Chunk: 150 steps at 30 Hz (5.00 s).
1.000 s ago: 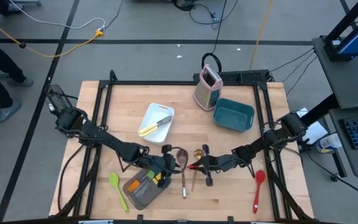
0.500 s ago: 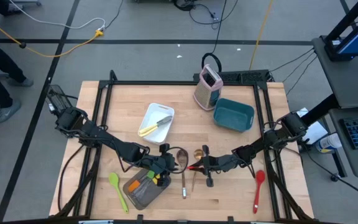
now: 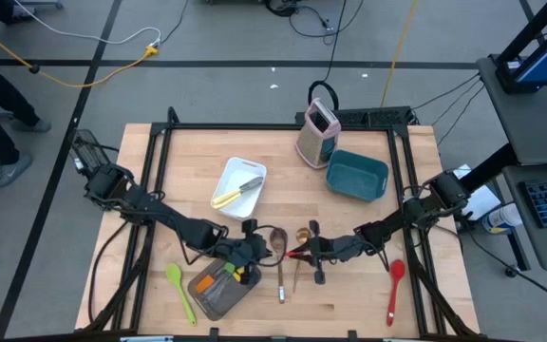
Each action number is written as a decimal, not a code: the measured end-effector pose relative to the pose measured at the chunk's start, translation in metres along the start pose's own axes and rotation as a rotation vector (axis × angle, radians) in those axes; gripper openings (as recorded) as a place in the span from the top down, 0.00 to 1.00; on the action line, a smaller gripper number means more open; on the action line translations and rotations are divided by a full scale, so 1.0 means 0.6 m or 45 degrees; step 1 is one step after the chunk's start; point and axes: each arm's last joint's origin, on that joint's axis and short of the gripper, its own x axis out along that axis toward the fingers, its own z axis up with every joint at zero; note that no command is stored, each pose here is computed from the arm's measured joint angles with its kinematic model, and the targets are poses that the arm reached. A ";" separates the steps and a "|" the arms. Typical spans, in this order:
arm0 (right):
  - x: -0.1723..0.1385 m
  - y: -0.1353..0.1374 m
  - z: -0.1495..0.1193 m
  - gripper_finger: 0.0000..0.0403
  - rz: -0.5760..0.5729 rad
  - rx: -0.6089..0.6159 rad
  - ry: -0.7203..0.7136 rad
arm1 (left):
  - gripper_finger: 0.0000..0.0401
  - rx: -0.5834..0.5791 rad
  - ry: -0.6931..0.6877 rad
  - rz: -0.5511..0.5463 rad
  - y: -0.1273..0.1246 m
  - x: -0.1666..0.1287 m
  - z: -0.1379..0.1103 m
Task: Pick & Place Kitchen Items
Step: Put the red spatula into the black bin, then put the gold spoon into the blue bin
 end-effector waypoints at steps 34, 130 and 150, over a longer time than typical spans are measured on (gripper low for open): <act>-0.005 0.020 -0.006 0.64 0.144 0.058 0.049 | 0.99 -0.113 -0.052 0.077 -0.143 -0.147 -0.060; -0.027 -0.046 -0.011 0.68 -0.613 0.413 0.144 | 0.84 -0.508 -0.060 0.389 -0.131 -0.127 0.014; -0.022 -0.065 -0.040 0.68 -0.534 0.662 0.343 | 0.84 -0.498 -0.059 0.388 -0.132 -0.127 0.014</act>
